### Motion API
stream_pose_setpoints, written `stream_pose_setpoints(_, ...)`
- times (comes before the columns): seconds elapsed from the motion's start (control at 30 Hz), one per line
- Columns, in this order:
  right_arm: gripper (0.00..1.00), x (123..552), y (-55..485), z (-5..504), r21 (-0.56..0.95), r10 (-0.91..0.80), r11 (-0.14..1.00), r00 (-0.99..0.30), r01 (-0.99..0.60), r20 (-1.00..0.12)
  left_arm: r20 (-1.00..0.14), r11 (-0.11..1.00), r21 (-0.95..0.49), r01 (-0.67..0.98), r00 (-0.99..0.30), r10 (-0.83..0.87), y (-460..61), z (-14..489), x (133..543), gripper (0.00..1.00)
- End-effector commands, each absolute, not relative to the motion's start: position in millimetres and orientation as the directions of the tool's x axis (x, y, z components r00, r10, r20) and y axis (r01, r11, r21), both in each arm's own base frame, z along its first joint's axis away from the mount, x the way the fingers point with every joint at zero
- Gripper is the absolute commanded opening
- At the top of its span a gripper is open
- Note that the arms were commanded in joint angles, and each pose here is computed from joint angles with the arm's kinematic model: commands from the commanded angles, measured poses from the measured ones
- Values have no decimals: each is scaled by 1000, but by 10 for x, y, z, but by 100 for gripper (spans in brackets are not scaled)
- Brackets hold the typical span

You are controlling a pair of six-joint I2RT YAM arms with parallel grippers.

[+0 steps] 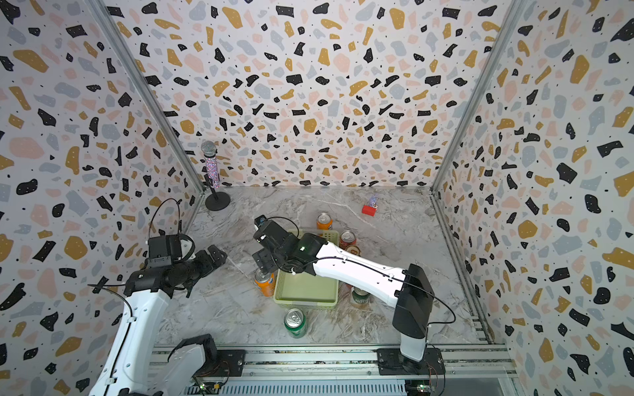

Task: Take out the drinks from the basket
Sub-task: Pick up the drink from the basket.

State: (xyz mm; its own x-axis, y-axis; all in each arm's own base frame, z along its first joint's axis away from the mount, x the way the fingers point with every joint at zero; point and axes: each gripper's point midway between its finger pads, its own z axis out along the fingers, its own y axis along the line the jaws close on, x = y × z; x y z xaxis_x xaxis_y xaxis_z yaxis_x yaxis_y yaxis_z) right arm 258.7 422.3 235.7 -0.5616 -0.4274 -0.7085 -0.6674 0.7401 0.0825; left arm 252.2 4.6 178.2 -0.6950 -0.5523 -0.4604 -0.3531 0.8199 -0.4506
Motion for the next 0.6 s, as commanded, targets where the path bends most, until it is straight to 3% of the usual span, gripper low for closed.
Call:
stream_pose_setpoints(0.0,85,2805,3869,2288,83,-393,798,-620,-597,-679,-477,818,-478,-320,-688,-547,11,1847,2571,100)
stream_pose_setpoints(0.2,85,2934,3707,2061,65,-407,826,-672,-560,-619,-470,814,-492,-308,-693,-546,-22,1847,2584,100)
stream_pose_setpoints(0.57,85,3034,3910,1686,79,-442,817,-708,-571,-550,-467,812,-500,-301,-695,-546,-39,1846,2587,100)
